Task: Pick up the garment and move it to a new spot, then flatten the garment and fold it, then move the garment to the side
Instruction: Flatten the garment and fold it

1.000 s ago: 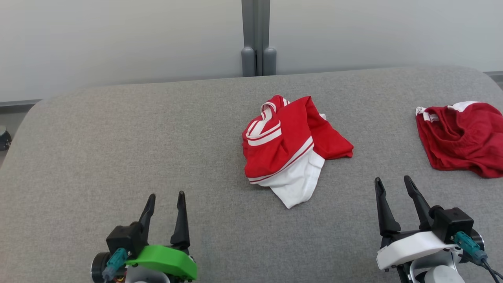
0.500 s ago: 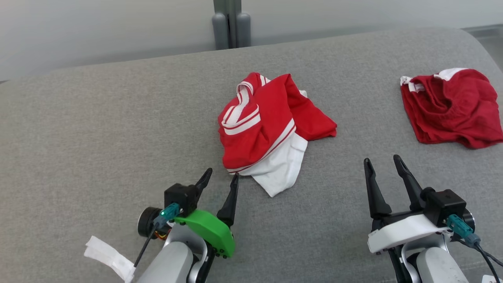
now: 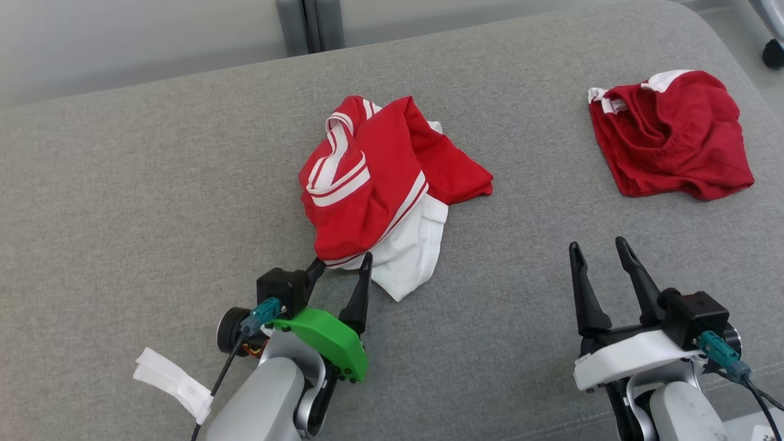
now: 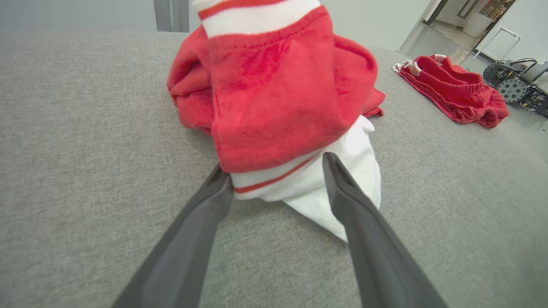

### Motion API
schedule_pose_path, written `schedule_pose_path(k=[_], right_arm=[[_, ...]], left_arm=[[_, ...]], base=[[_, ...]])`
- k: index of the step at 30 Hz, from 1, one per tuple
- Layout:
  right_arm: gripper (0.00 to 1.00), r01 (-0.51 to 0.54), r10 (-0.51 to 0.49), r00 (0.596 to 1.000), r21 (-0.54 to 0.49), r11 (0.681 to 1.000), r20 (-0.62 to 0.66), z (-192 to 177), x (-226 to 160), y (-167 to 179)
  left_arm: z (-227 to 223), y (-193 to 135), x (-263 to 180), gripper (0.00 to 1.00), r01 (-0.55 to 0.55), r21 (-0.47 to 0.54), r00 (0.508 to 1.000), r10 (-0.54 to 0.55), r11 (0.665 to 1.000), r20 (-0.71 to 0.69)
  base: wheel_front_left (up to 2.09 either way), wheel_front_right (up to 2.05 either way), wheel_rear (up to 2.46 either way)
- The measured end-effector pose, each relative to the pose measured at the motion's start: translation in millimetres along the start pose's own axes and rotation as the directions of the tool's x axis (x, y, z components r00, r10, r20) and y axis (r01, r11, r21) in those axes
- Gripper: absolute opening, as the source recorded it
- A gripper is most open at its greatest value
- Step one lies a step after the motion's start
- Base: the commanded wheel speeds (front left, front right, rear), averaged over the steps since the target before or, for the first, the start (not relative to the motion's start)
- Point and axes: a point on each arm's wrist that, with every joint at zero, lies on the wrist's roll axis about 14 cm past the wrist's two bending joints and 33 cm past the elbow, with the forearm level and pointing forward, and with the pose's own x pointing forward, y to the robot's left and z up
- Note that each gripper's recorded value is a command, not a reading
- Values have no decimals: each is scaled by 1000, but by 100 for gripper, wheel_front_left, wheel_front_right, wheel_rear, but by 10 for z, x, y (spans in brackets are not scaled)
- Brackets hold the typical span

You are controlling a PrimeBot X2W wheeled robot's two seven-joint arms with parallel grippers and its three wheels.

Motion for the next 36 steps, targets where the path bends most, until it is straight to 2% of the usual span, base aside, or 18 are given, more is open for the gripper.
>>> schedule_pose_path(k=[8, 9, 10, 13, 14, 20, 25, 28, 31, 36], right_arm=[[100, -26, 26, 1000, 6, 1000, 15, 46, 5, 89], [100, -28, 28, 999, 6, 1000, 16, 51, 2, 95], [100, -29, 29, 999, 6, 1000, 17, 53, -2, 99], [100, -32, 32, 999, 7, 999, 17, 55, -22, 109], [100, -31, 31, 999, 8, 999, 16, 50, -29, 109], [100, -29, 29, 999, 7, 1000, 14, 47, -42, 101], [100, -23, 23, 1000, 7, 1000, 16, 49, -23, 79], [100, -28, 28, 999, 7, 1000, 16, 48, -5, 94], [100, -46, 46, 999, 10, 999, 18, 49, 20, 153], [100, -71, 70, 997, 13, 997, 16, 37, 59, 237]], left_arm=[[358, -211, -92, 100, 41, 0, 991, -41, 999, 130], [390, -235, -114, 97, 45, 1, 989, -44, 999, 143], [411, -253, -128, 86, 48, 0, 987, -48, 999, 152], [438, -280, -164, 11, 50, -2, 985, -49, 999, 166], [430, -279, -164, 0, 49, 0, 985, -48, 999, 164], [470, -288, -102, 0, 60, 38, 985, -65, 997, 162], [1017, -211, -58, 0, 26, 52, 951, -41, 998, 308], [1370, 9, -135, 0, -49, 49, 914, 25, 998, 404], [1577, 396, -284, 0, -159, 45, 882, 121, 986, 456], [1723, 1124, -611, 0, -357, 24, 820, 301, 934, 486]], base=[[0, 0, 0], [0, 0, 0], [0, 0, 0], [0, 0, 0], [0, 0, 0], [0, 0, 0], [0, 0, 0], [0, 0, 0], [0, 0, 0], [0, 0, 0]])
